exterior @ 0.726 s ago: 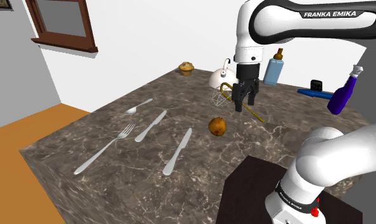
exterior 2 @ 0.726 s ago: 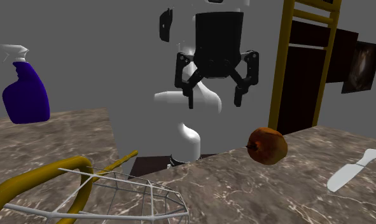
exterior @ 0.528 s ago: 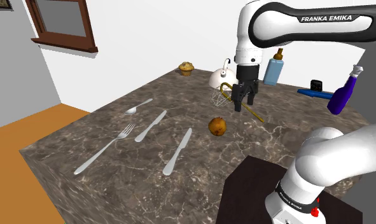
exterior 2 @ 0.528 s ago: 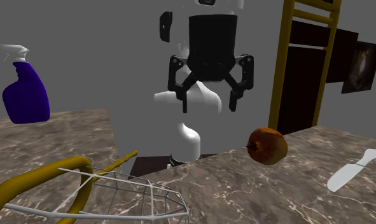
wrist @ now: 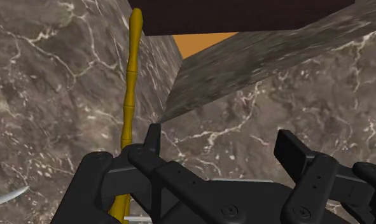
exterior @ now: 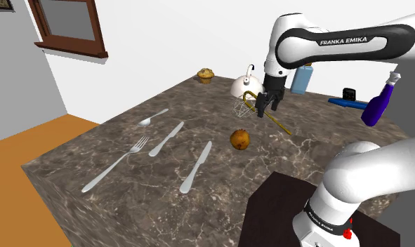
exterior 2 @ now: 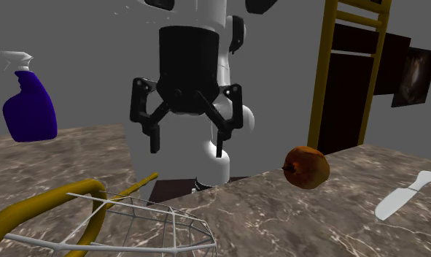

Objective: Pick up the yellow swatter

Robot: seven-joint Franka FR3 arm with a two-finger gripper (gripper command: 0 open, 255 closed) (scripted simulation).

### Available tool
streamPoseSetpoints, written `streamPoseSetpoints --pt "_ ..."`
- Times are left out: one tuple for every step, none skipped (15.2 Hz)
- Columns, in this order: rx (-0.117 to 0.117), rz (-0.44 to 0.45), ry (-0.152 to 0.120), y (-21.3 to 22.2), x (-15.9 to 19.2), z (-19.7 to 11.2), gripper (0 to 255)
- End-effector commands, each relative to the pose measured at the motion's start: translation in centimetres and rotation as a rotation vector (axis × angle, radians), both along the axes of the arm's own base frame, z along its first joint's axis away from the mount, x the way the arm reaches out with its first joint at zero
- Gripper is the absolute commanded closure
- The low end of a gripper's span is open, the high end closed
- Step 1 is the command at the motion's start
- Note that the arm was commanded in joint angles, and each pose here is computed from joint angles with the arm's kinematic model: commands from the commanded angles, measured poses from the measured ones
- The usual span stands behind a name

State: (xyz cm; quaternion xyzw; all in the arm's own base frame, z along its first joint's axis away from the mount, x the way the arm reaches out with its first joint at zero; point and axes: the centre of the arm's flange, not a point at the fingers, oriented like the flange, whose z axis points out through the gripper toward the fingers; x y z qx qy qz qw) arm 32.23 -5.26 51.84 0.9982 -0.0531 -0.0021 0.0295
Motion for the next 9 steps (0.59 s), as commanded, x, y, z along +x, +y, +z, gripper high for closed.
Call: streamPoseSetpoints --pt "-0.027 -0.013 -0.050 -1.8 0.4 -0.1 0" --pt "-0.039 -0.020 -0.074 -2.8 0.7 -0.3 0" --pt "-0.051 -0.027 -0.097 -3.8 1.0 -0.4 0" --pt "-0.063 -0.034 -0.120 -4.7 1.2 -0.6 0" --pt "-0.075 -0.040 -0.144 -5.7 1.5 -0.7 0" --pt "-0.087 -0.047 -0.167 -6.7 1.7 -0.8 0" --pt "-0.098 -0.053 -0.187 -7.5 1.9 -0.9 0" --pt "-0.098 -0.053 -0.187 -7.5 1.9 -1.4 0" --pt "-0.098 -0.053 -0.187 -7.5 1.9 -1.9 0"
